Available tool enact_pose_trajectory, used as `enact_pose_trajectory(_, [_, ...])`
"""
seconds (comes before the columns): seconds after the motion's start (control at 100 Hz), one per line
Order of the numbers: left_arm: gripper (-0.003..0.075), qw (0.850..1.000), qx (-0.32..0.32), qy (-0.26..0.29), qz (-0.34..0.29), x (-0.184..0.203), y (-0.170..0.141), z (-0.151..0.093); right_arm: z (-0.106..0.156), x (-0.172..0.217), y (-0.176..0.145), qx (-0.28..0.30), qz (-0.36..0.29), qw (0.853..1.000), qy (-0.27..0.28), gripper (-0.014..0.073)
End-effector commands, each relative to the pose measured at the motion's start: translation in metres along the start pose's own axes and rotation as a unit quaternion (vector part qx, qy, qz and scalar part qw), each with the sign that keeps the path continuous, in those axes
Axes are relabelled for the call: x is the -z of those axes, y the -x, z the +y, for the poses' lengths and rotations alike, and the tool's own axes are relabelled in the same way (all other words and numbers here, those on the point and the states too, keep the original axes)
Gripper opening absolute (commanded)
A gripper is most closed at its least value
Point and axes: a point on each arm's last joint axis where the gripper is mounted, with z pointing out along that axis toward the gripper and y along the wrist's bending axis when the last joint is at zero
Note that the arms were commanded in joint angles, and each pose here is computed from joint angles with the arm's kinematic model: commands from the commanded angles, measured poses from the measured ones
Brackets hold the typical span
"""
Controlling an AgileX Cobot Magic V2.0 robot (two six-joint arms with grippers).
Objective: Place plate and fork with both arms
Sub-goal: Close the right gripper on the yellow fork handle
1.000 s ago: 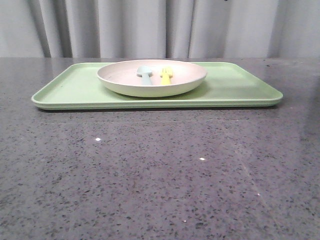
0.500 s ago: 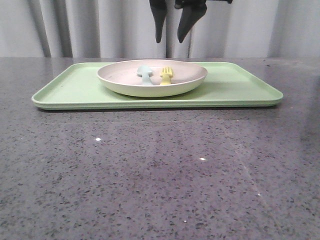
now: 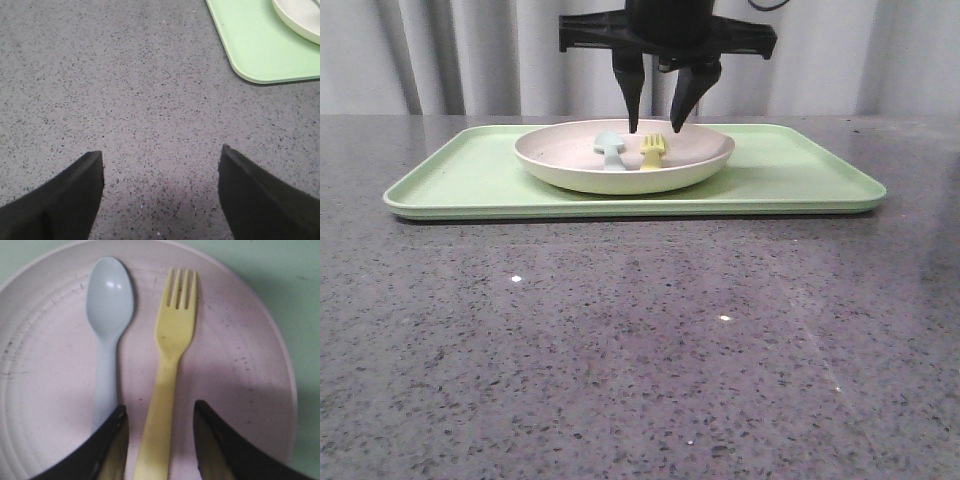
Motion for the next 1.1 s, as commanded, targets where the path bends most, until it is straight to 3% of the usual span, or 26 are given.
enact_pose_trajectory(0.0, [0.0472,0.999,0.008,-0.002,-0.043,0.004,0.012,-0.001,0.0,0.034,0.015,-0.001,-0.061,0.998,0.02,0.0329])
enact_pose_trajectory(1.09, [0.0472,0.999,0.008,-0.002,-0.043,0.004,0.012,-0.001,0.001,-0.001,0.009,-0.016,-0.029,0.999,0.004,0.0329])
